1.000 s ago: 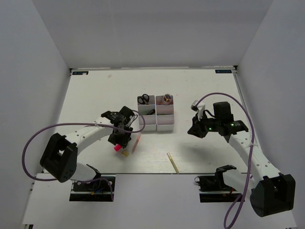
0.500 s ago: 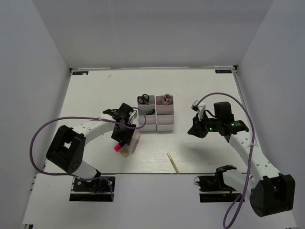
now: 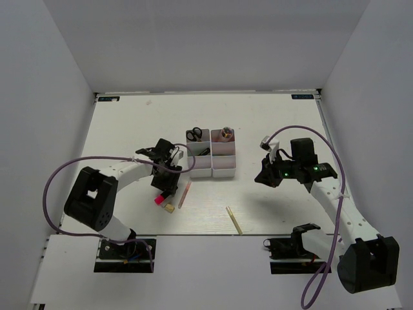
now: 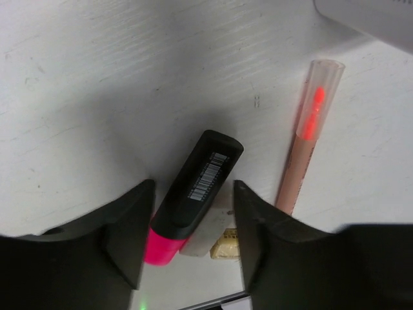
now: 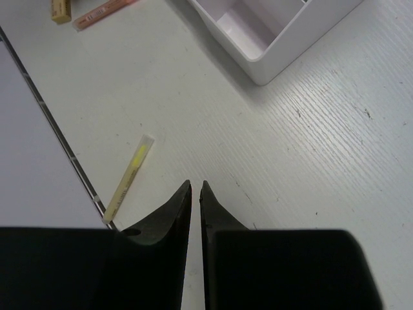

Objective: Sort the stationery into containers
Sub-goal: Pick up the pen from the center of the board.

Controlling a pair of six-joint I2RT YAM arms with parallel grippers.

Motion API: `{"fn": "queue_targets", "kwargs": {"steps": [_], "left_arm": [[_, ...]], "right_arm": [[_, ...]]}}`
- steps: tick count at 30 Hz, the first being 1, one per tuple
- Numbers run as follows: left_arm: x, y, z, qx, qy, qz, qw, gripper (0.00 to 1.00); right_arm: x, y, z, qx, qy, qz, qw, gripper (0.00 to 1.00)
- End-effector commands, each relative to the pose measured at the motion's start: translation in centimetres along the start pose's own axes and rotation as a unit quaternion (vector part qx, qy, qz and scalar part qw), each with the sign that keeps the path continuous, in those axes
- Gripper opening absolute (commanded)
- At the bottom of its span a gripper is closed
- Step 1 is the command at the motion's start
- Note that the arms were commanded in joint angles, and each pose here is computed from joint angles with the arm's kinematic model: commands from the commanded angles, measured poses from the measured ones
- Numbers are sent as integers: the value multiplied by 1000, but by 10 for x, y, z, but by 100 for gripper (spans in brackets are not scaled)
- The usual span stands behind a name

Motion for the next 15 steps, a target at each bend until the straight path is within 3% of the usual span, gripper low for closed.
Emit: {"fn": "queue_targets", "kwargs": {"steps": [1, 4, 7, 13, 15], "left_arm": [[4, -3, 3, 9, -5, -20, 1000, 59], [8, -2, 2, 8, 1, -18, 1000, 48], [11, 0, -2, 6, 14, -11, 1000, 47], [11, 9, -5, 6, 18, 23, 1000, 25], [8, 13, -4, 4, 10, 38, 999, 22]], "right_arm": [[-1, 4, 1, 2, -9, 14, 1000, 13], [-1, 4, 2, 4, -10, 14, 1000, 13], [-1, 3, 1, 5, -9, 15, 1000, 13], [-2, 3, 2, 9, -12, 15, 1000, 13], [-2, 3, 1, 10, -11, 17, 1000, 13]]}}
Point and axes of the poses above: each gripper's point midway between its finger pads, its own x axis out along the fingers, its own y axis along the line the jaws close on, z = x × y, the point moved 5 cm from there along -x, back along the fingers, and after that the axes turned 9 degrees about -x, right-handed, at the moved point
